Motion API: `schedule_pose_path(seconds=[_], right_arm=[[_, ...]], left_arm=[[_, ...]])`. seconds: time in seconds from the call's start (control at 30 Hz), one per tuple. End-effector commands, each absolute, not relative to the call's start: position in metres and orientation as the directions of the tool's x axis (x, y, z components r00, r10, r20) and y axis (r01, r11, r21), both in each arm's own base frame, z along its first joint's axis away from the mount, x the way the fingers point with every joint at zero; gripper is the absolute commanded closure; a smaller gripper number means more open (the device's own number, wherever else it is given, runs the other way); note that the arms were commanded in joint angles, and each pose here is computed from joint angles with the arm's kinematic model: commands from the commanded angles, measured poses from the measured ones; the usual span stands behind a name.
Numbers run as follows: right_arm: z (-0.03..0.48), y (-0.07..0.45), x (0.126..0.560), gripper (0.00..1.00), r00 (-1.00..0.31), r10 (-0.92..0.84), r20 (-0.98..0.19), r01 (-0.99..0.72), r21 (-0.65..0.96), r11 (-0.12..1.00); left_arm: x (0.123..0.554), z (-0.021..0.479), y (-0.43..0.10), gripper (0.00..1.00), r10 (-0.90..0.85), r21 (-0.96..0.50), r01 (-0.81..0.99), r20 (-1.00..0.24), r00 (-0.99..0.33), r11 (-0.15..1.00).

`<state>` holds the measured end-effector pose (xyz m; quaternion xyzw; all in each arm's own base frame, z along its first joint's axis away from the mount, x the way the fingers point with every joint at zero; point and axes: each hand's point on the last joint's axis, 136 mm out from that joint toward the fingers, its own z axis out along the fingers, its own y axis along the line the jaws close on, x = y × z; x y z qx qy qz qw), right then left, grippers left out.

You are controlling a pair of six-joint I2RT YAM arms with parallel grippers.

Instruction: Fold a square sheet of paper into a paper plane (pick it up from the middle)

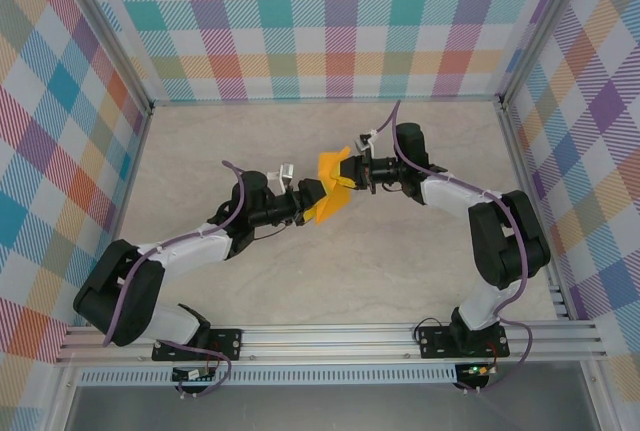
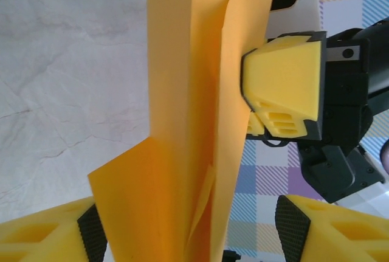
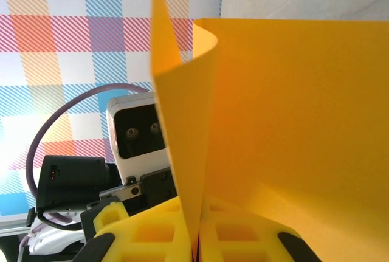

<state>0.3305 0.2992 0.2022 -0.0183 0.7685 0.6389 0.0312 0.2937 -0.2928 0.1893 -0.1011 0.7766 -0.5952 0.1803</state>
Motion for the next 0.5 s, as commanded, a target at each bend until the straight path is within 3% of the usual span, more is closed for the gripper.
schedule_pose_path(seconds=[0.0, 0.2, 0.3, 0.4, 0.47], right_arm=[[0.226, 0.301, 0.326, 0.91, -0.992, -0.014, -0.123, -0.124, 0.983, 0.135], [0.215, 0.301, 0.323, 0.89, -0.995, -0.023, -0.095, -0.098, 0.984, 0.146], [0.211, 0.301, 0.322, 0.83, -0.995, -0.024, -0.093, -0.095, 0.984, 0.152], [0.209, 0.299, 0.321, 0.78, -0.996, -0.018, -0.092, -0.094, 0.981, 0.171], [0.209, 0.298, 0.321, 0.72, -0.995, -0.014, -0.097, -0.098, 0.978, 0.185]], left_arm=[[0.299, 0.212, -0.294, 0.39, -0.384, -0.974, 0.115, -0.184, -0.905, 0.195], [0.303, 0.213, -0.288, 0.65, -0.428, -0.97, 0.129, -0.207, -0.88, 0.205], [0.303, 0.207, -0.286, 0.74, -0.43, -0.967, 0.115, -0.206, -0.879, 0.227], [0.304, 0.201, -0.285, 0.9, -0.432, -0.961, 0.111, -0.215, -0.876, 0.253], [0.305, 0.198, -0.282, 0.94, -0.437, -0.954, 0.112, -0.229, -0.87, 0.278]])
